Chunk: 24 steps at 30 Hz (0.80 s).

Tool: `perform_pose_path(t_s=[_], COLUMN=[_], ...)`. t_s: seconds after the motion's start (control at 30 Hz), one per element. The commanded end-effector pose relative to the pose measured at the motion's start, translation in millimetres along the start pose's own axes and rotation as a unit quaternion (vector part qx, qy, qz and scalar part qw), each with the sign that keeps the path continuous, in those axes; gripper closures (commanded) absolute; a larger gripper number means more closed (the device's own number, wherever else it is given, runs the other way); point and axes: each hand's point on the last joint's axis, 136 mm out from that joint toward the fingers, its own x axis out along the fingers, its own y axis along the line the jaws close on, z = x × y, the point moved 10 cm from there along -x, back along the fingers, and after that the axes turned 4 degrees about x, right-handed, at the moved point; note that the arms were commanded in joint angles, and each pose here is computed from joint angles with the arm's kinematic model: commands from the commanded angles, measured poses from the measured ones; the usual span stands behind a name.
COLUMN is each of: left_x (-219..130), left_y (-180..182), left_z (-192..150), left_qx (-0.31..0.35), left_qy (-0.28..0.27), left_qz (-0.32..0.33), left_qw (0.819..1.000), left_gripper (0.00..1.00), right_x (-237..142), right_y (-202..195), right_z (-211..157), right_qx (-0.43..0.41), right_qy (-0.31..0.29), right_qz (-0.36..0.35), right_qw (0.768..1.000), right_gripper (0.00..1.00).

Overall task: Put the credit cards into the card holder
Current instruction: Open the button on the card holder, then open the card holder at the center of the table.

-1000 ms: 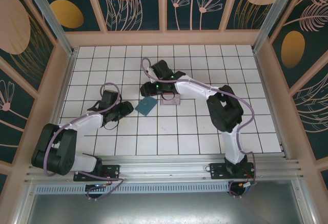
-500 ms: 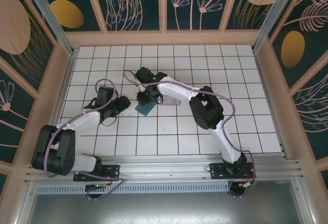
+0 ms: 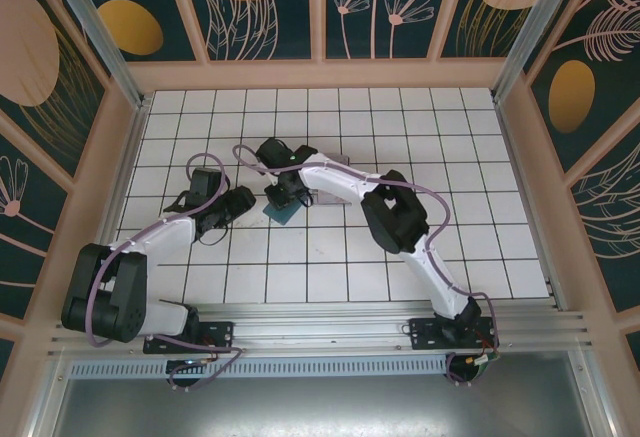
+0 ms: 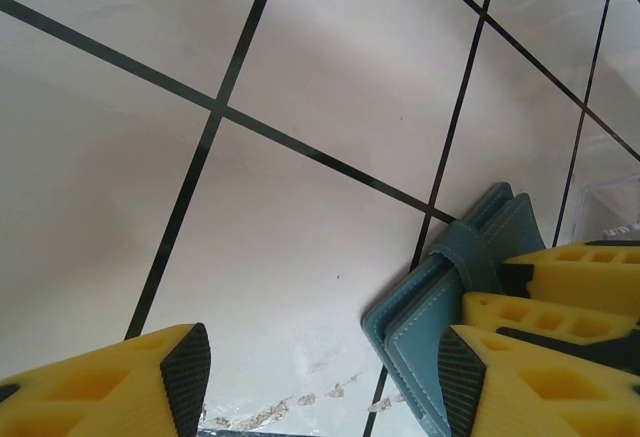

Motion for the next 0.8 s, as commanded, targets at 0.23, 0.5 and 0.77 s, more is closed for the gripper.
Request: perform_pose_path(t_s=[0.23, 0.5, 0.77], left_x=[2.9, 3.7, -14.6], left_y=[-1.3, -13.6, -41.3], left_z=[1.7, 8.2, 23.6], left_qx=[0.013, 0.045, 0.085], left_qy=[0.000, 0.013, -0.001], left_qz=[-0.019, -0.053, -0.135], left_qw=[1.000, 0.997, 0.987], left_gripper=[0.35, 0.35, 0.35], right_x=[-10.2, -78.8, -111.2], right_y=[-6.8, -10.2, -19.5], right_z=[-6.0, 8.7, -27.3], right_qx=[0.031, 0.101, 0.173], right_qy=[0.004, 0.000, 0.025], right_qz=[-0.012, 0.054, 0.126], right_qw=[0.999, 0.993, 0.977], right_gripper=[0.89, 0.87, 0.87])
